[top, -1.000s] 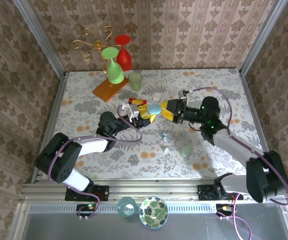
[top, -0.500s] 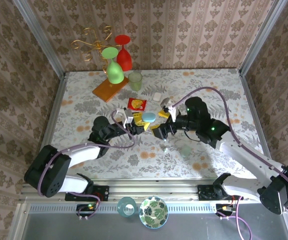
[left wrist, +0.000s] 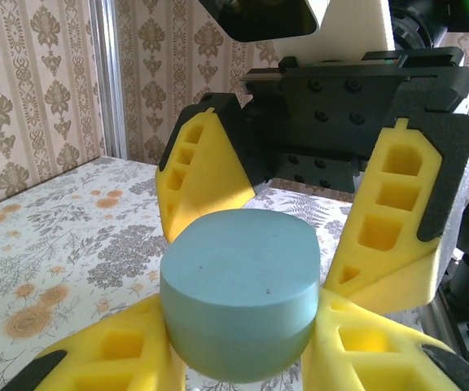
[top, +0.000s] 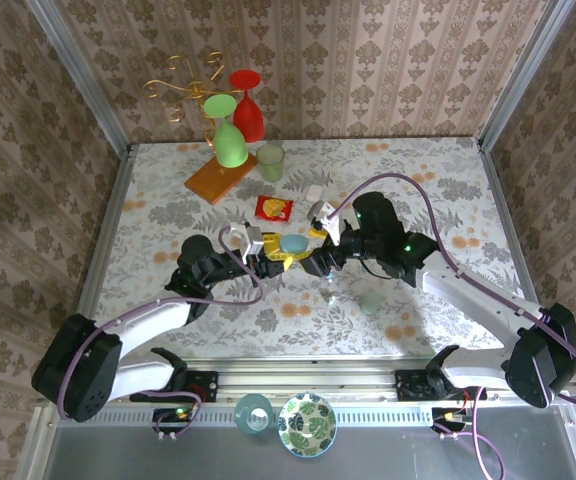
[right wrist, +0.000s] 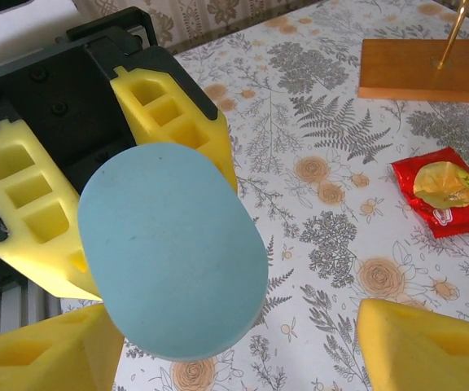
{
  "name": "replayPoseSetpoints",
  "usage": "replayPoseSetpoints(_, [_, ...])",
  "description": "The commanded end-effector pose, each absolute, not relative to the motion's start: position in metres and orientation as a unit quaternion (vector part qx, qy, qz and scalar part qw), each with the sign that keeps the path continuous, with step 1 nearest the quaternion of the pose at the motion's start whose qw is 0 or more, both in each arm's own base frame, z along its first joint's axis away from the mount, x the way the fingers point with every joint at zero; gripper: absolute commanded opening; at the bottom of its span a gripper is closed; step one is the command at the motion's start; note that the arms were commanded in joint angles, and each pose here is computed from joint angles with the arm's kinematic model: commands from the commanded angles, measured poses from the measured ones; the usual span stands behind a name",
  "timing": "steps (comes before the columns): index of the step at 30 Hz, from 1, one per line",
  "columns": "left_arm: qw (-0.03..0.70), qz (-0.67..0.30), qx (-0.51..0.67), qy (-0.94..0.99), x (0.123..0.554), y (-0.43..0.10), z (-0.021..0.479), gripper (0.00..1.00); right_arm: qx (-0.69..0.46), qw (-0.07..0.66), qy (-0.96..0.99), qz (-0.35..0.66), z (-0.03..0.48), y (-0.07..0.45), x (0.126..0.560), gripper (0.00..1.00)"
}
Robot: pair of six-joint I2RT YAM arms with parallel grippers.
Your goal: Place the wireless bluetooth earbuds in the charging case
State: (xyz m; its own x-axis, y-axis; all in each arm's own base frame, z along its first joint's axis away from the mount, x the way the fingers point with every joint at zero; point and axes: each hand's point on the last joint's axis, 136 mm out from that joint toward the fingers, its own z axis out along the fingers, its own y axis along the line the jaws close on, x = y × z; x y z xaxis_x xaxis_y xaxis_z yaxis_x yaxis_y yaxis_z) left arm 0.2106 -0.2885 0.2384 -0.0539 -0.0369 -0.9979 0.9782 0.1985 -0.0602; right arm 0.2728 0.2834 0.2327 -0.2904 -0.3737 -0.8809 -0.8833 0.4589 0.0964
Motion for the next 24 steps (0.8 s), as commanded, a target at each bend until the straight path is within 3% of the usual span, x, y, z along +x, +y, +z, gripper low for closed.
replayPoseSetpoints(1, [0.521, -0.474, 0.454, 0.545, 0.195, -0.289, 0.228, 0.29, -0.403, 0.459, 0.735, 0.295, 0.261, 0.279, 0.29, 0.73])
replayPoseSetpoints(24, [0.529, -0.475, 0.436, 0.551, 0.206, -0.292, 0.232, 0.32, -0.381, 0.442, 0.742, 0.331, 0.263, 0.273, 0.286, 0.73])
